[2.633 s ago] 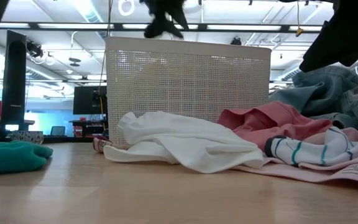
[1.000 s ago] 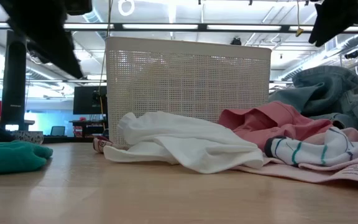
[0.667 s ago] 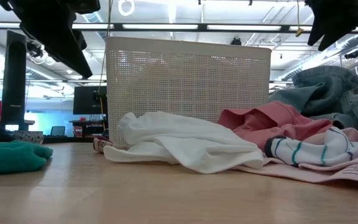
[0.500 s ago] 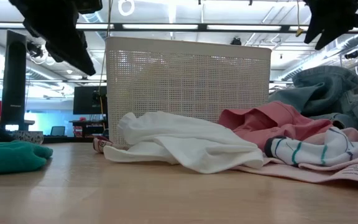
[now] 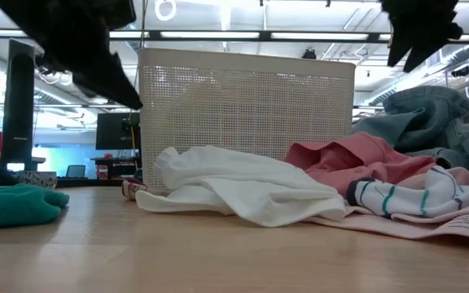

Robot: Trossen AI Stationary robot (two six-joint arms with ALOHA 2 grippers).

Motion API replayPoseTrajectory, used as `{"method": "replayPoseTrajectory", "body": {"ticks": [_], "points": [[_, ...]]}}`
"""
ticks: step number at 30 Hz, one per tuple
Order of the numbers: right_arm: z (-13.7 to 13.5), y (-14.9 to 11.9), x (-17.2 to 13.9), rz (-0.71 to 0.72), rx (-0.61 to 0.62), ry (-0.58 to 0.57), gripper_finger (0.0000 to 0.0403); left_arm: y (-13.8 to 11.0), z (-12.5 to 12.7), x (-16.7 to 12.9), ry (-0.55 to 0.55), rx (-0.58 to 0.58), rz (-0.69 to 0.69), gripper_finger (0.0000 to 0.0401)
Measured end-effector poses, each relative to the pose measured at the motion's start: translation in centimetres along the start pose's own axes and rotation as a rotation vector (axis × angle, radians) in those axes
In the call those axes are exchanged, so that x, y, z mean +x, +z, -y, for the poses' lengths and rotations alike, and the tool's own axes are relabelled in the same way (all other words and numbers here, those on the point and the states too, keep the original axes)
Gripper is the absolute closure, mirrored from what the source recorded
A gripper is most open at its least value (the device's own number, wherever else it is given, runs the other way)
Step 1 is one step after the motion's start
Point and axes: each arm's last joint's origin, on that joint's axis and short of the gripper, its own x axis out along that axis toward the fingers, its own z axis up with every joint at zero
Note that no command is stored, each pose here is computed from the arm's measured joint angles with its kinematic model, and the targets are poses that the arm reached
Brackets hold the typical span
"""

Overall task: Sort clothes
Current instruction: Put the light blue pants into the white bin

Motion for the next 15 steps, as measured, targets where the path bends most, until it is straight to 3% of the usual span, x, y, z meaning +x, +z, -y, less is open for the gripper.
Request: {"method": "replayPoseTrajectory", "body": {"ticks": [5,9,15], "points": [[-0.9,-0.2,2.6,-0.115,0.008,-0.147,0.0127,-2.3,-0.9,1.3,-0.093,-0.037,-0.022,0.0265],[0.0,-1.2,4.7,-0.267,0.064,-0.276,0.0128,-3.2,-1.2,1.6,-0.094,-0.080,-0.042,0.0265],[1.5,-2.7,8.0,-0.350,0.205,-0.255,0.0119,-3.1,-1.1,1.6,-0.103,-0.057,-0.027,0.0265]]}}
